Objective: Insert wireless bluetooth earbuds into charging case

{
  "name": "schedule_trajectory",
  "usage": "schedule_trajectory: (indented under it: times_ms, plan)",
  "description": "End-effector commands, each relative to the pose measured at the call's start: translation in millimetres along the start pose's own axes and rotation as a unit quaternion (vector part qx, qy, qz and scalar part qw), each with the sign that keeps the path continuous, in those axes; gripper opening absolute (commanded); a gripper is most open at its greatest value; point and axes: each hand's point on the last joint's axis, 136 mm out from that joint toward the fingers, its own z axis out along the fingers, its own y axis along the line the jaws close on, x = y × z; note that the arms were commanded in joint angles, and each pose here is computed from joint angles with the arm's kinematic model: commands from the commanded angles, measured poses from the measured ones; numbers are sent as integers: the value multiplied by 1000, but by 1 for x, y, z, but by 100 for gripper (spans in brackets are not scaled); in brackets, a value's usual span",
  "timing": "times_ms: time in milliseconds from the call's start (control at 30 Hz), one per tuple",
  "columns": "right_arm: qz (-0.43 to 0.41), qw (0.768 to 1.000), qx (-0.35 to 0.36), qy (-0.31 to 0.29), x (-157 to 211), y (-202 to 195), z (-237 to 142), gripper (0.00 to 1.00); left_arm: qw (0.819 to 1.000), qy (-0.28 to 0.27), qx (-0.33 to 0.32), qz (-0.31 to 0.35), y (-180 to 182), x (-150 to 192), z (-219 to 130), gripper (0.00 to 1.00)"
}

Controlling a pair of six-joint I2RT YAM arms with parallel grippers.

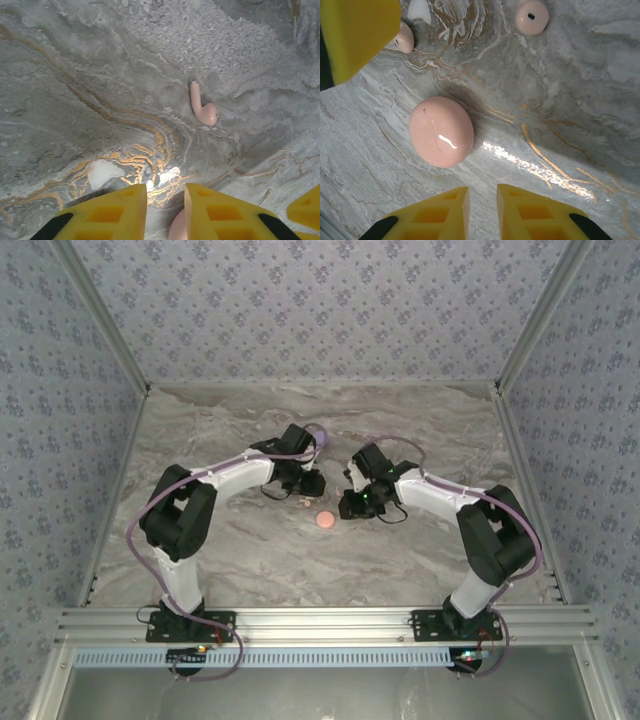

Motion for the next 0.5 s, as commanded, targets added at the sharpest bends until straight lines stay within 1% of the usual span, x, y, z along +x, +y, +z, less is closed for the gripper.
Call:
schedule_trajectory:
  times_ms: [0, 300, 467]
  plan:
    - [25, 1000, -3, 16, 9, 0, 11, 22, 1000, 21, 3, -5, -3, 13, 12, 25]
    - [35, 999, 1, 34, 18, 0, 23, 20, 999, 49, -14, -13, 5, 38, 22, 21]
    - [37, 999, 2, 38, 19, 1, 27, 20, 998, 60, -14, -14, 4, 48, 21, 19]
